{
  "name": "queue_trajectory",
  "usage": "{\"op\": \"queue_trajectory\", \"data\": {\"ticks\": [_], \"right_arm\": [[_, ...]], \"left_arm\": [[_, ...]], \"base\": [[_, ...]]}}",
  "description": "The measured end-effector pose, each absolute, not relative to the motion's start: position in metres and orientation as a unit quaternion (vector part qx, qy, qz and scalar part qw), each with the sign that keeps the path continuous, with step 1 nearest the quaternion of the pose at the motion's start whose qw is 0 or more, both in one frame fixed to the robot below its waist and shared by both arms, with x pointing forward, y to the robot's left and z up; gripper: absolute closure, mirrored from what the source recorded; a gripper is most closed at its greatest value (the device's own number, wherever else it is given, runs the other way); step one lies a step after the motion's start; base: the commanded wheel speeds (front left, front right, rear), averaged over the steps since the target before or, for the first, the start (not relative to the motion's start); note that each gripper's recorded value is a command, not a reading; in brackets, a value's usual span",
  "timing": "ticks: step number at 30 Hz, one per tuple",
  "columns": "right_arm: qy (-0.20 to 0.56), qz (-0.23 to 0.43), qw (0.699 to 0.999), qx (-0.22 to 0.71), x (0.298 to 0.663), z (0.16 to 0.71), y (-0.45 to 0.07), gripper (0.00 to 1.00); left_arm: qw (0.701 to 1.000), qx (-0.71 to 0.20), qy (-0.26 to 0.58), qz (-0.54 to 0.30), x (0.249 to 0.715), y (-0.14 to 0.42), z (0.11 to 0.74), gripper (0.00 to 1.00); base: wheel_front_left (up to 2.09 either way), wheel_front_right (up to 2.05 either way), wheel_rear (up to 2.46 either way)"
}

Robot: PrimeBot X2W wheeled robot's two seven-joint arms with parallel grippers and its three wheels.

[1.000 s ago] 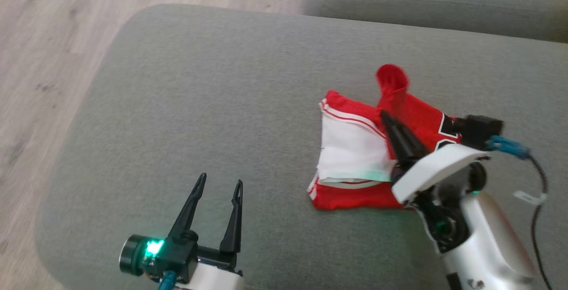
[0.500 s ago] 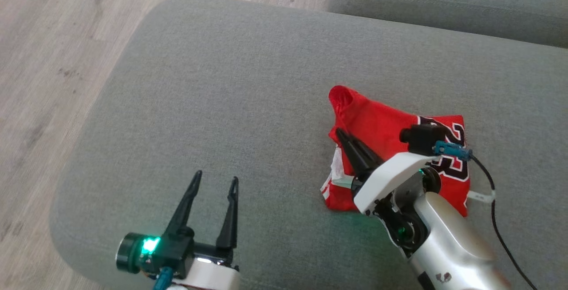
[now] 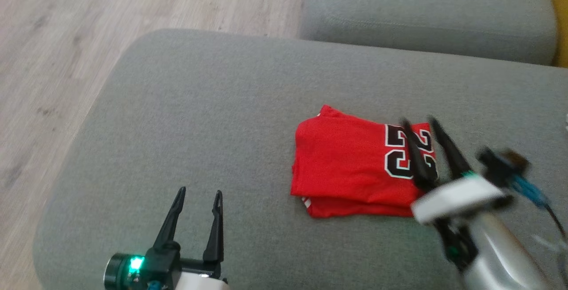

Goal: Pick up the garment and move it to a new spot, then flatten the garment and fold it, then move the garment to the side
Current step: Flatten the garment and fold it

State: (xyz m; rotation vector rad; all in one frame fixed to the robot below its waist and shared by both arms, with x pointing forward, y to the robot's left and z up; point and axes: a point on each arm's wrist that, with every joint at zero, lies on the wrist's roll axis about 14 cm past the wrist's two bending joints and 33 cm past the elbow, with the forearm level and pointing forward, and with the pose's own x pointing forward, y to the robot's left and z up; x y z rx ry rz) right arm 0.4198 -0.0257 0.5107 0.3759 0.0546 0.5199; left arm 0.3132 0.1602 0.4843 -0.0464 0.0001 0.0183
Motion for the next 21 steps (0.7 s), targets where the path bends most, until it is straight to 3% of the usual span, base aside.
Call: {"op": "queue_trajectory", "data": {"ticks": [7,16,21], "right_arm": [[0.02,0.148,0.984,0.1,0.382,0.483,-0.117,0.0],[0.034,0.107,0.991,0.068,0.313,0.464,-0.135,0.0],[0.041,0.099,0.992,0.068,0.3,0.458,-0.137,0.0]], "left_arm": [[0.999,-0.037,-0.015,0.005,0.309,0.156,0.492,0.0],[1.0,-0.021,-0.011,0.0,0.289,0.158,0.484,0.0],[1.0,-0.012,-0.009,0.0,0.286,0.163,0.481,0.0]], "base": [[0.0,0.0,0.0],[0.0,0.0,0.0],[0.0,0.0,0.0]]}}
